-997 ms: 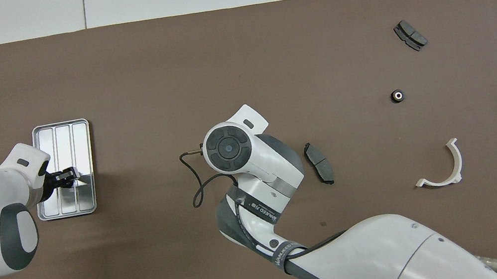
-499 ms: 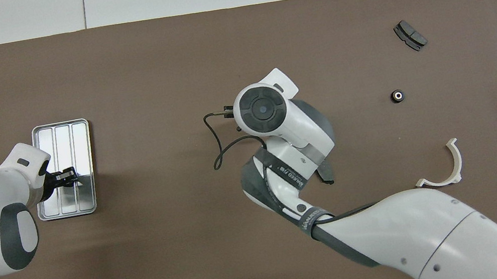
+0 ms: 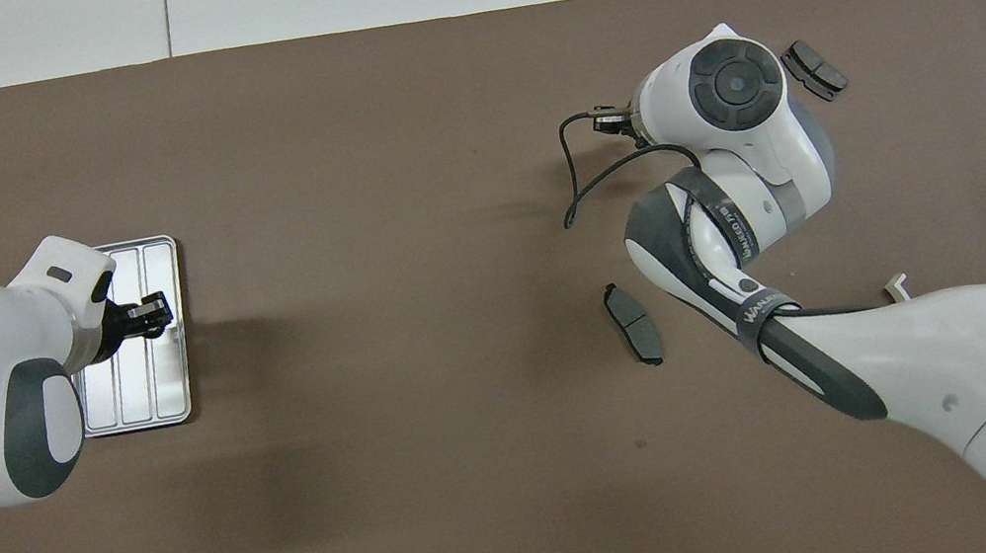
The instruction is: Place bearing gear from tray to pile
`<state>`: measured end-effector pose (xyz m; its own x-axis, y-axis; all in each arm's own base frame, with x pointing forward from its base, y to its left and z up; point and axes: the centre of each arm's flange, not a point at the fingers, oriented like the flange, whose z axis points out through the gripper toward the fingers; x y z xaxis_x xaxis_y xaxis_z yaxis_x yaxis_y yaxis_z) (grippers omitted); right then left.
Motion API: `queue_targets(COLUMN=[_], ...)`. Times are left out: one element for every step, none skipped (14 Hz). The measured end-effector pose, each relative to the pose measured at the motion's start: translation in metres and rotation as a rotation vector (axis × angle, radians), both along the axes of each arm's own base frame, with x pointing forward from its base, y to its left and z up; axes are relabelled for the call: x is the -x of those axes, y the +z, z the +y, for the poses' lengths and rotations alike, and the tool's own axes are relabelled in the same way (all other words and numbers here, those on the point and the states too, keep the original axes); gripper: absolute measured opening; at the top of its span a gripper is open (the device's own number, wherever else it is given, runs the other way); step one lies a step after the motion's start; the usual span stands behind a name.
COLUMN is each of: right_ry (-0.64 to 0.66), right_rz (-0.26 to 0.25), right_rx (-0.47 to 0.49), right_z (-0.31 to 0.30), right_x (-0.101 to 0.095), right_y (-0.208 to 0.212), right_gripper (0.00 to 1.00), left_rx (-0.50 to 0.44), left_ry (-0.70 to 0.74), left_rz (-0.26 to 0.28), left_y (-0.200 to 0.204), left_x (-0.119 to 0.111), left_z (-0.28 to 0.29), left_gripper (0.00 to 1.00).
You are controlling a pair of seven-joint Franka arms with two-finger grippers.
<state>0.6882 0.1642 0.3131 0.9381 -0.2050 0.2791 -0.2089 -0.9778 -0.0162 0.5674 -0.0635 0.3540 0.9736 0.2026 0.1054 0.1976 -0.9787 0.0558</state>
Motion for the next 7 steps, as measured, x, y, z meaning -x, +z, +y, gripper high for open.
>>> queue_targets(right_ry=[-0.009, -0.018, -0.025, -0.030, -0.034, -0.036, -0.036], right_rz=[0.004, 0.007, 0.009, 0.010, 0.010, 0.010, 0.009], right_rx=[0.000, 0.000, -0.001, 0.000, -0.001, -0.001, -0.001], right_z=[-0.011, -0.019, -0.025, -0.029, -0.031, -0.033, -0.033], right_x=[0.000, 0.000, 0.000, -0.001, -0.001, -0.002, -0.002], right_y=[-0.006, -0.010, -0.012, -0.013, -0.013, -0.013, -0.012], right_gripper=[0.24, 0.24, 0.24, 0.24, 0.26, 0.27, 0.34], left_rx=[0.007, 0.015, 0.023, 0.030, 0.036, 0.042, 0.050], left_ry=[0.028, 0.059, 0.089, 0.118, 0.146, 0.171, 0.194], left_rz=[0.008, 0.013, 0.017, 0.023, 0.029, 0.034, 0.038], left_y=[0.005, 0.007, 0.006, 0.004, 0.003, 0.001, 0.000], left_x=[-0.003, -0.002, 0.001, 0.006, 0.013, 0.021, 0.029], left_z=[-0.022, -0.045, -0.070, -0.093, -0.118, -0.143, -0.171], left_gripper=[0.35, 0.35, 0.35, 0.35, 0.35, 0.35, 0.35])
